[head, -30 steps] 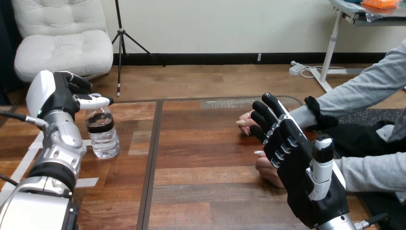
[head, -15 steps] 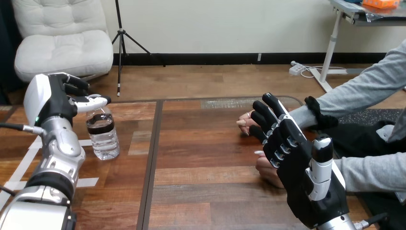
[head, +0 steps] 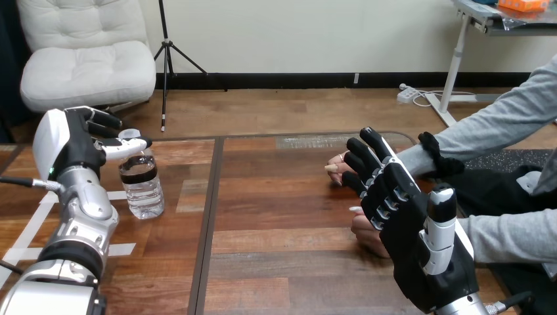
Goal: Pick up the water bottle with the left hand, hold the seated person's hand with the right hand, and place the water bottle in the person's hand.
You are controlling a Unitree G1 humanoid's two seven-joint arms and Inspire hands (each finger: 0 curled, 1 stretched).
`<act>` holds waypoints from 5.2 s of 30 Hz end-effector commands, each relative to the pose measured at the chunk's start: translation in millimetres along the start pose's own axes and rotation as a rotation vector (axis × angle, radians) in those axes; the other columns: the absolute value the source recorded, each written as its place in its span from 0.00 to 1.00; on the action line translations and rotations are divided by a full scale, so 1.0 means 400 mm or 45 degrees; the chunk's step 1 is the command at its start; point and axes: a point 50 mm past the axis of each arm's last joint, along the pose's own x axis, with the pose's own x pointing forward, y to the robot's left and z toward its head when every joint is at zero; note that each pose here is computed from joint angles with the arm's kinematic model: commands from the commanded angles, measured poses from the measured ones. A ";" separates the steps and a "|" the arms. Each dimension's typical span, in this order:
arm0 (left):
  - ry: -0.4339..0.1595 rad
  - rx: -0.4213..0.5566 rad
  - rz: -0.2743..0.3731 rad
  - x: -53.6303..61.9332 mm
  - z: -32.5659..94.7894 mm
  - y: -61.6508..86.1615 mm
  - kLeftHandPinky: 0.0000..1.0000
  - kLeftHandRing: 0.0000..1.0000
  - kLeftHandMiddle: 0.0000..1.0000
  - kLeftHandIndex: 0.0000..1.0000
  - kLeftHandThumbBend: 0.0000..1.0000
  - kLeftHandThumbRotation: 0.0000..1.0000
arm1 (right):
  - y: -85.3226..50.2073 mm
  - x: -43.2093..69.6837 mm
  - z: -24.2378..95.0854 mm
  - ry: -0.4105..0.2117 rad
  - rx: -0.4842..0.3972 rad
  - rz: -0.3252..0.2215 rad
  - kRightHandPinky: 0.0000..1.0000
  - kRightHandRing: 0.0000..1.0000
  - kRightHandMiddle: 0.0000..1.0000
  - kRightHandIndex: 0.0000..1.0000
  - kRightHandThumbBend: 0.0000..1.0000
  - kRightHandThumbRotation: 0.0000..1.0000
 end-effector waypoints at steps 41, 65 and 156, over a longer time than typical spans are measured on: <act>0.046 0.293 -0.243 0.029 0.068 -0.003 0.77 0.85 0.87 0.85 0.99 0.33 | 0.002 0.026 0.032 -0.096 -0.022 0.033 1.00 0.99 0.97 0.98 0.96 1.00; 0.065 0.289 -0.321 0.027 0.075 -0.014 0.81 0.90 0.92 0.92 1.00 0.31 | 0.005 0.026 0.030 -0.097 -0.025 0.028 1.00 0.99 0.97 0.98 0.97 1.00; 0.023 0.368 -0.157 0.019 0.067 -0.017 0.31 0.41 0.48 0.49 0.74 0.00 | 0.008 0.024 0.038 -0.105 -0.018 0.026 1.00 0.99 0.97 0.98 0.98 1.00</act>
